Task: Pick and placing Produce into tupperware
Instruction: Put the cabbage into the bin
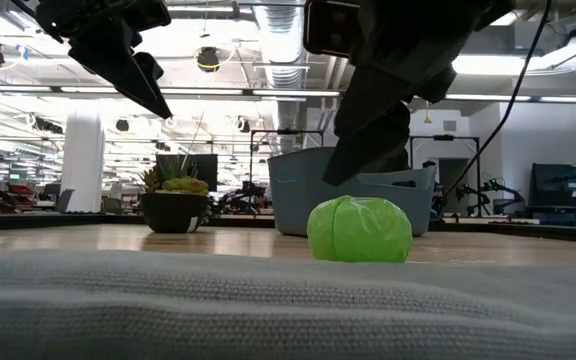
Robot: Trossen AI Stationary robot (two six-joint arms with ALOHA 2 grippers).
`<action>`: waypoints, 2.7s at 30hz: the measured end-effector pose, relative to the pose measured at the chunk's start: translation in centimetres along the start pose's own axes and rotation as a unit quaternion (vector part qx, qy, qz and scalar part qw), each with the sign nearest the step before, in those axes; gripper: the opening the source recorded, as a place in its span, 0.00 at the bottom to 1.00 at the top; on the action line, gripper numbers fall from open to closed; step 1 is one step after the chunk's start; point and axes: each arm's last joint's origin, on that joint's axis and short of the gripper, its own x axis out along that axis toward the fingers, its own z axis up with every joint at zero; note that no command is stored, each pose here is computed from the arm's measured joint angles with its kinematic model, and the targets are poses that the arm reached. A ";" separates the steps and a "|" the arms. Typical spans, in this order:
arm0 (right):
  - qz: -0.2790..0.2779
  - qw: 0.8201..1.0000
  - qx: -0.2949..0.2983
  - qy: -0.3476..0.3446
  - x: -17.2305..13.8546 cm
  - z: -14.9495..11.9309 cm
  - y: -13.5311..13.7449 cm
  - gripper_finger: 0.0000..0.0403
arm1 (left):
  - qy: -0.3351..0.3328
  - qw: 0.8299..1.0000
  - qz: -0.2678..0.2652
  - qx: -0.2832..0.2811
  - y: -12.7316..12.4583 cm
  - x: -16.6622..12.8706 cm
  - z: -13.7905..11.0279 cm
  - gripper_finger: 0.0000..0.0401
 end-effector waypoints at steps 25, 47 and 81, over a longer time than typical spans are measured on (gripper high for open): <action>-0.038 0.996 -0.077 0.007 2.2 -1.3 1.6 0.80 | 0.008 1.000 0.010 0.005 0.1 0.0 -0.2 0.68; -0.073 0.993 -0.046 0.082 4.9 -1.1 1.6 0.80 | 0.021 1.000 0.012 0.006 0.1 0.0 -0.4 0.68; -0.096 0.992 0.028 0.072 4.6 -1.1 1.5 0.67 | 0.025 1.000 0.013 0.000 0.1 0.0 -0.5 0.68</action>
